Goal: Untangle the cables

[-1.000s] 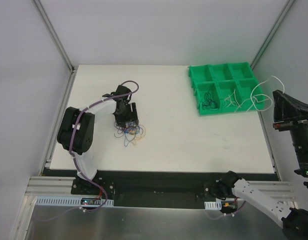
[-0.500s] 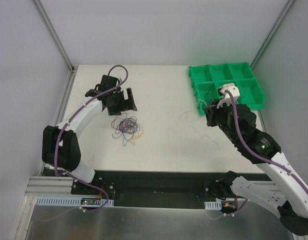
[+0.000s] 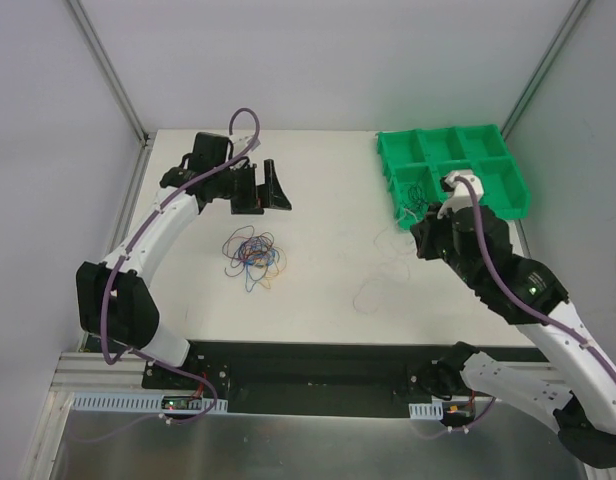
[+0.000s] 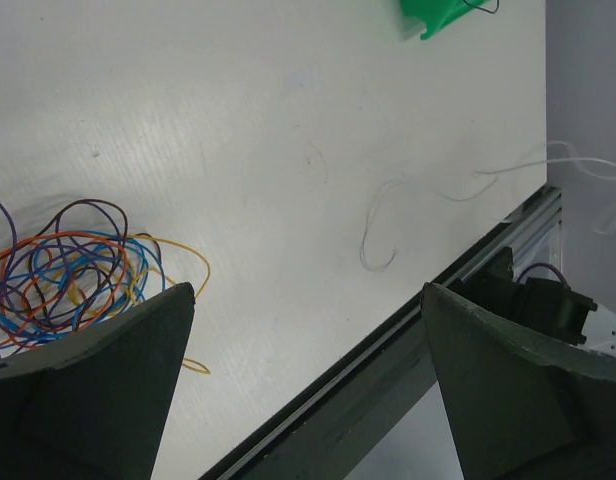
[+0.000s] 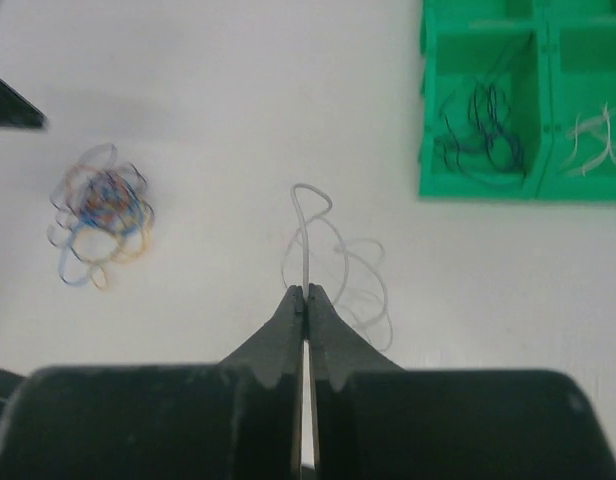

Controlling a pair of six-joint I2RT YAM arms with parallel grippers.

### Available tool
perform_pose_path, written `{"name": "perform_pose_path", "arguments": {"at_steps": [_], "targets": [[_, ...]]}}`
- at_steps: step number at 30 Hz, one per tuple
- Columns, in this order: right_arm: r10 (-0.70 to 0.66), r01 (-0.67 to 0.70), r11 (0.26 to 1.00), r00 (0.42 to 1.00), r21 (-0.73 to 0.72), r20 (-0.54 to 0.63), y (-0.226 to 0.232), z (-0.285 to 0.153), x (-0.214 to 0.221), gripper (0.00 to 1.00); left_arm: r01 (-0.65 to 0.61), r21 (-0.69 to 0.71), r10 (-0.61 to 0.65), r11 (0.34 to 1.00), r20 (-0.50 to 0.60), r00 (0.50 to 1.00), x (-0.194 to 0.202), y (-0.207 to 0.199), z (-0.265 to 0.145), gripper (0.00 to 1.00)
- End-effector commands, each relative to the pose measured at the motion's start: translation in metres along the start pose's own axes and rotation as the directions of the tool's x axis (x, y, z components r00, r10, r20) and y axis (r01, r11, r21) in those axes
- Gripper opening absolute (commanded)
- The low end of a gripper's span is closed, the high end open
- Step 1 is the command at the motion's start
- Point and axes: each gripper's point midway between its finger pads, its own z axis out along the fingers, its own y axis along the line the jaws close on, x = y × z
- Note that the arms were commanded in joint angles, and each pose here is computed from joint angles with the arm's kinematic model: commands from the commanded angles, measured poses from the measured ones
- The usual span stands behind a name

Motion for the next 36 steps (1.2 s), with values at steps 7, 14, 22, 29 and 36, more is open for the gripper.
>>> {"name": "perform_pose_path", "arguments": {"at_steps": [7,14,22,29,36], "targets": [[0.175,-0.101,0.979,0.862,0.178,-0.476,-0.009,0.038,0.162,0.00,-0.071,0.140,0.077,0.988,-0.033,0.997,0.022,-0.024,-0.008,0.95],[0.188,0.091,0.952,0.578,0.292,-0.794,-0.031,0.048,0.232,0.21,-0.075,0.173,0.082,0.982,-0.035,0.996,0.026,-0.031,-0.011,0.95],[0.193,-0.018,0.975,0.551,0.219,-0.812,-0.016,0.059,0.245,0.80,-0.069,0.192,0.078,0.979,-0.043,0.996,0.027,-0.032,-0.011,0.94],[0.107,0.109,0.974,0.559,0.200,-0.822,-0.025,0.078,0.264,0.84,-0.073,0.183,0.080,0.980,-0.033,0.996,0.025,-0.030,-0.013,0.94],[0.095,0.196,0.956,0.499,0.219,-0.861,-0.024,0.078,0.300,0.85,-0.079,0.161,0.082,0.984,-0.016,0.996,0.023,-0.027,-0.015,0.94]]}}
